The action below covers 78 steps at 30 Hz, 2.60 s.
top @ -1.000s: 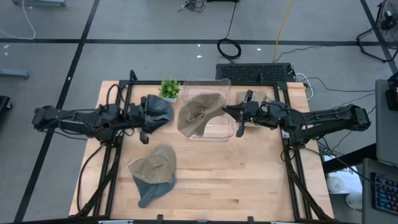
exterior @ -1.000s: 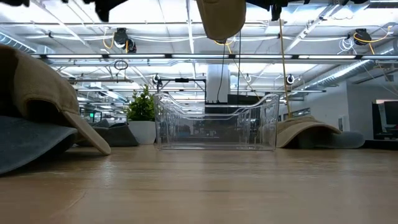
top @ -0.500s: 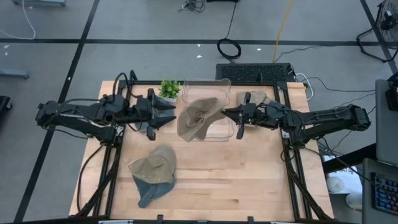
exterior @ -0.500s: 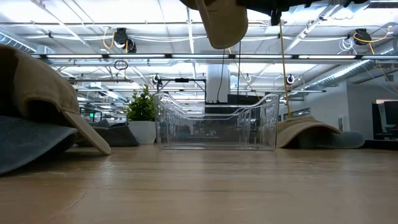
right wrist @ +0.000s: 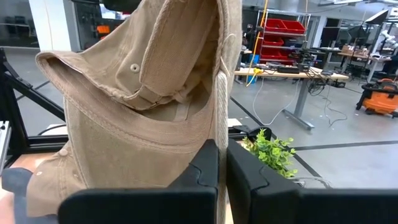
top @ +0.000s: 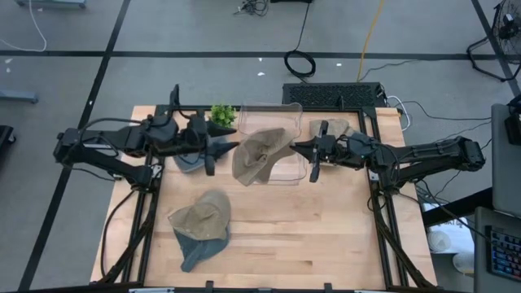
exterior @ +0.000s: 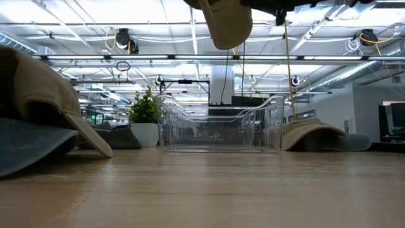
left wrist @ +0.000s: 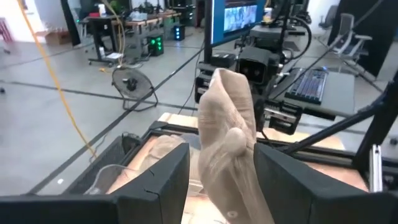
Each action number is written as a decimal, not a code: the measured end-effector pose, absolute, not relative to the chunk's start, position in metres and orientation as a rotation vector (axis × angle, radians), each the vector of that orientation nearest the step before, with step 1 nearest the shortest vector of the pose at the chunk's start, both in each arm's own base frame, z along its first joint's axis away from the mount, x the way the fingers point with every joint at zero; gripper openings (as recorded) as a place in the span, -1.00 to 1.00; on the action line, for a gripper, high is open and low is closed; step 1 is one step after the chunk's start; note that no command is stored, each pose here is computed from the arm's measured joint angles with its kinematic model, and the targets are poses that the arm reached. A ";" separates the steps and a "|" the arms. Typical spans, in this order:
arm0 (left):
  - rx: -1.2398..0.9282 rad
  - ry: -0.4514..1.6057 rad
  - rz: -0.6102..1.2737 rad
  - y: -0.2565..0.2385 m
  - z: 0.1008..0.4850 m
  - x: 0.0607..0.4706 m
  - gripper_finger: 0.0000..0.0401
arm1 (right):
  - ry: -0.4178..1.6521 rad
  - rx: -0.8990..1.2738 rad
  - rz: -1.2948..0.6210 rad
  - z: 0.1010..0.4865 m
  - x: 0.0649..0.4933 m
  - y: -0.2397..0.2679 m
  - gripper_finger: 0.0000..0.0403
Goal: Pick & Place hat
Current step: Put the bottom right brown cap into the bottom transparent bin
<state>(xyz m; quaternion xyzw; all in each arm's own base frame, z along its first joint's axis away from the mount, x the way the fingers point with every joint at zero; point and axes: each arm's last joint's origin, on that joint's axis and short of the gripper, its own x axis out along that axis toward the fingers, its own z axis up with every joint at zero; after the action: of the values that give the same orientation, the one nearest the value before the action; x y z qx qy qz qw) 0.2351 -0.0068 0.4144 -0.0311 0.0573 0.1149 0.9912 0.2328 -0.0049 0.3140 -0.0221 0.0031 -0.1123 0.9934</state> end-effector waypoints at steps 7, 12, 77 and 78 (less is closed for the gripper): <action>-0.091 0.136 0.233 -0.007 0.410 0.239 -0.07 | 0.007 -0.046 -0.225 0.314 0.233 -0.005 -1.00; -0.124 0.119 0.190 -0.008 0.411 0.242 -0.07 | 0.011 -0.046 -0.225 0.314 0.233 -0.005 -1.00; 0.967 0.223 0.127 -0.027 0.402 0.261 -0.87 | 0.016 0.120 -0.137 0.323 0.211 -0.002 0.14; 1.032 0.232 0.123 -0.028 0.401 0.260 -0.87 | 0.009 0.127 -0.126 0.324 0.209 -0.002 0.16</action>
<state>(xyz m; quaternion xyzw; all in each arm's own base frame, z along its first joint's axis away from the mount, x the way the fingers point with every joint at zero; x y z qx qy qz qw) 0.2605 -0.0282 0.4014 0.4920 0.1105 0.0587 0.8616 0.2093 -0.0015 0.3242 0.0633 0.0045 -0.0631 0.9960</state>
